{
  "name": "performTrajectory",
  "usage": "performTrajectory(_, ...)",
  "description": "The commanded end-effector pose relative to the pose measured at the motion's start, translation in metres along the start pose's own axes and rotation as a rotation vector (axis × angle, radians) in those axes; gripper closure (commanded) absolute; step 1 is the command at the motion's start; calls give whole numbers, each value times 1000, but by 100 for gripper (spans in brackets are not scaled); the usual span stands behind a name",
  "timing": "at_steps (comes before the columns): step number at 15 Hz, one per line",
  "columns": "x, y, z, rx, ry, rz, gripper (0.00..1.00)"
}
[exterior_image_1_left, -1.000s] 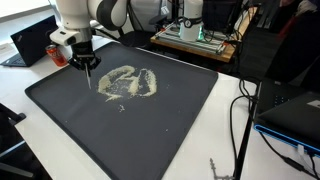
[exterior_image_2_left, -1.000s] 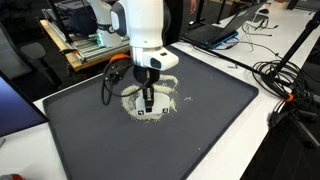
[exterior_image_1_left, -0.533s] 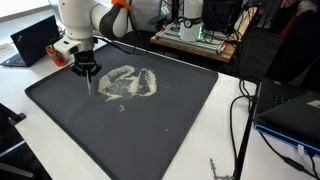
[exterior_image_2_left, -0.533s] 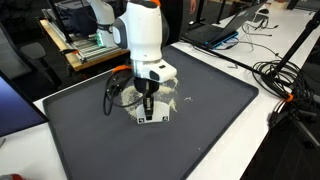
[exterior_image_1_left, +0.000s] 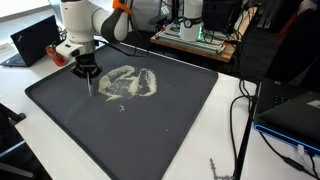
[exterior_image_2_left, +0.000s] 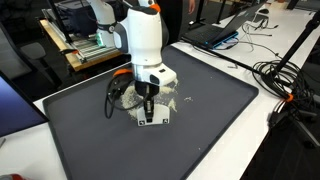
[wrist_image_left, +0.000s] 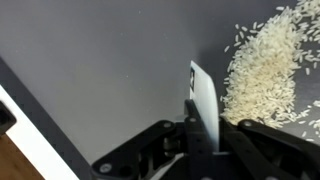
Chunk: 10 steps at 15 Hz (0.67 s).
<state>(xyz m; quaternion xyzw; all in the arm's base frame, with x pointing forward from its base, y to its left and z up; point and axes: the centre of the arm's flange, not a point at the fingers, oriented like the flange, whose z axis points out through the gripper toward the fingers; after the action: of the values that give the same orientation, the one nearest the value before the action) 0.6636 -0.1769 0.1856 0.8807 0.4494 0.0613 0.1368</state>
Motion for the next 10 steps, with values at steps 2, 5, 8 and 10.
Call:
performTrajectory(2,0,-8,14,-13,-24,-16,99)
performTrajectory(5,-2,-13,18,-8,-31,-22,99)
performTrajectory(8,-5,-17,16,19,-22,-15,99)
performTrajectory(10,-9,-22,16,40,-9,-4,99)
